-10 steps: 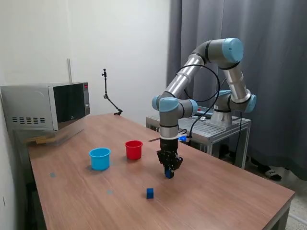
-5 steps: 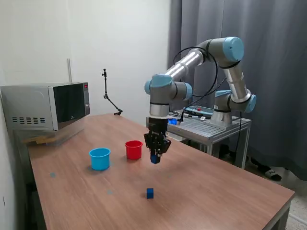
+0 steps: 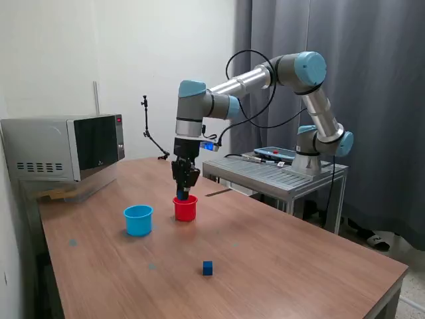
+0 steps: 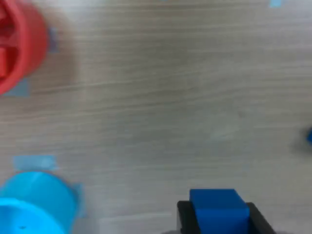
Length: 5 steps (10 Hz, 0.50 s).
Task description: Place red objects in the red bin, and blue objects in the blue bin.
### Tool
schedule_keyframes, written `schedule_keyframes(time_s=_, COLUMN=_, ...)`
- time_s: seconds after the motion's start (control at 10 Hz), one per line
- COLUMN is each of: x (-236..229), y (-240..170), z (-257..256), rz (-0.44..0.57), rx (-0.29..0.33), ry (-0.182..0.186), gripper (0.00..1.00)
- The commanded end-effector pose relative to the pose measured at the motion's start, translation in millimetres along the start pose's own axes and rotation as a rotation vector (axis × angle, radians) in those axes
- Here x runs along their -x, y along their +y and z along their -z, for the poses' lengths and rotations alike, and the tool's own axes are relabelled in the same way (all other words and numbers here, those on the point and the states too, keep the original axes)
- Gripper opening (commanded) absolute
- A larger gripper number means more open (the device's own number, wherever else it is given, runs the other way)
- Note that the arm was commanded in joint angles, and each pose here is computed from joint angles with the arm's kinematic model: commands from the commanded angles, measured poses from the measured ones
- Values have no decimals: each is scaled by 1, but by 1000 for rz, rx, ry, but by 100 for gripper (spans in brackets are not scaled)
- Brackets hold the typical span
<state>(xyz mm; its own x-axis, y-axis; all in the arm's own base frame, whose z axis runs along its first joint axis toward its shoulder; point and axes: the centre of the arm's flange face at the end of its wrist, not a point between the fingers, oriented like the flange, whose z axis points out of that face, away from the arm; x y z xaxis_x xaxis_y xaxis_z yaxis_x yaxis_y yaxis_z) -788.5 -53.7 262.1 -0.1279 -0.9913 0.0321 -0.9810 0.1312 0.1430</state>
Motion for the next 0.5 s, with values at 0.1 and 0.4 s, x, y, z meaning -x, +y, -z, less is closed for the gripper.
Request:
schedule_keyframes(time_s=0.1, x=50, y=30, z=12, rz=-57, rx=34, ry=-7, gripper=0)
schedule_keyframes(time_s=0.4, x=65, y=46, z=-10, rz=-80, rx=-14, ry=-9, gripper=0)
